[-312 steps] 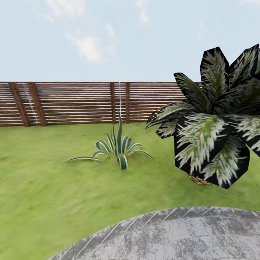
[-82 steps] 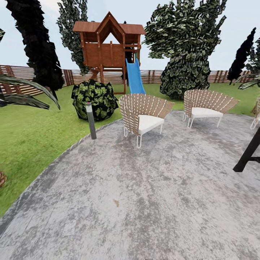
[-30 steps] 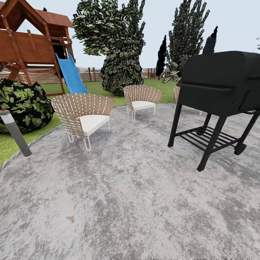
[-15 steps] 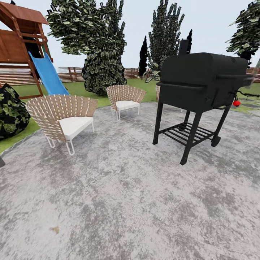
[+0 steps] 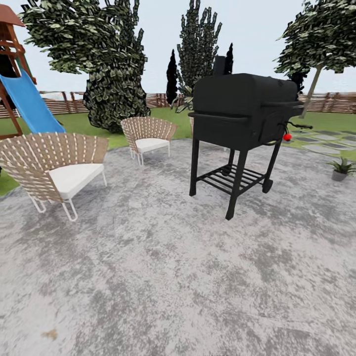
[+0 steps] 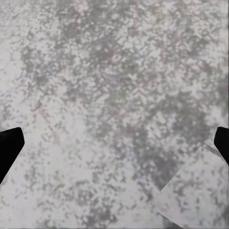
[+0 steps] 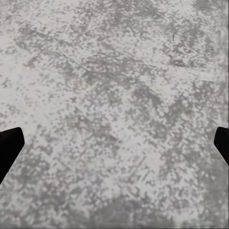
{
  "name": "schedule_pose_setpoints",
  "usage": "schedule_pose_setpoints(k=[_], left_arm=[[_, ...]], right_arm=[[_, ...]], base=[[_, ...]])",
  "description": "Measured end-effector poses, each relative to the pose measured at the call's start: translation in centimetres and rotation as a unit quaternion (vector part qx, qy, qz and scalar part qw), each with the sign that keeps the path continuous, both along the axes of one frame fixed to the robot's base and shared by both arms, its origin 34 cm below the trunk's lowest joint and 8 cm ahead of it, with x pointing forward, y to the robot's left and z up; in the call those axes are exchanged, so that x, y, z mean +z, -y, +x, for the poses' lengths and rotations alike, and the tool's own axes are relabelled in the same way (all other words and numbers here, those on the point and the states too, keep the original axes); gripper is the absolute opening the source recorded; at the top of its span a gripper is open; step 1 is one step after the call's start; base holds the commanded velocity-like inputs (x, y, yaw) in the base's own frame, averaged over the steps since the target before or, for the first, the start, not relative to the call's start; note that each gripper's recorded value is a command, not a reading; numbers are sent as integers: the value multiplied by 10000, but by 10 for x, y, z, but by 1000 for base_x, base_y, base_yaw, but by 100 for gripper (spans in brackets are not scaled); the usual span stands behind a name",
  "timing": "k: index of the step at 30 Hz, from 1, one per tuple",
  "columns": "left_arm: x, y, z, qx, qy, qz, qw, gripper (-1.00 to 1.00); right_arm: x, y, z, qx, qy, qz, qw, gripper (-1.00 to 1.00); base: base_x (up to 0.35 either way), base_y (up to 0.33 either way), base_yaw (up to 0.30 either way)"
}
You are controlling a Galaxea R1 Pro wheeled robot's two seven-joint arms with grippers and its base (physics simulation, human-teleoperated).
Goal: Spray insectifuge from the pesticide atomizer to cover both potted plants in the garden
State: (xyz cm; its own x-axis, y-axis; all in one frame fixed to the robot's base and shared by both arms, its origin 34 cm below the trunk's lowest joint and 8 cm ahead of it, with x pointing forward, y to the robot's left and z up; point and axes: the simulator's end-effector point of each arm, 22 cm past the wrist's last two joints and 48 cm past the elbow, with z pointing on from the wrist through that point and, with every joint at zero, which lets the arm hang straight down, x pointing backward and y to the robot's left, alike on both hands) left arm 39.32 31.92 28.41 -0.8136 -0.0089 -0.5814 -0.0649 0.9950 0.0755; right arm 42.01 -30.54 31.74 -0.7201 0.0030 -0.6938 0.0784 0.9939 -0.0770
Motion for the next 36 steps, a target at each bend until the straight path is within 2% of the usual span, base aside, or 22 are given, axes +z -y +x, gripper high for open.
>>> schedule_pose_setpoints(k=[30, 36], left_arm=[[-1, 0, -1, -4, -14, 1, 10000, 100], [-1, 0, -1, -4, -12, 1, 10000, 100]], right_arm=[[-2, 0, -2, -1, -38, 1, 10000, 100], [-2, 0, -2, -1, -37, 1, 10000, 100]], base=[[0, 0, -282], [101, 0, -284]])
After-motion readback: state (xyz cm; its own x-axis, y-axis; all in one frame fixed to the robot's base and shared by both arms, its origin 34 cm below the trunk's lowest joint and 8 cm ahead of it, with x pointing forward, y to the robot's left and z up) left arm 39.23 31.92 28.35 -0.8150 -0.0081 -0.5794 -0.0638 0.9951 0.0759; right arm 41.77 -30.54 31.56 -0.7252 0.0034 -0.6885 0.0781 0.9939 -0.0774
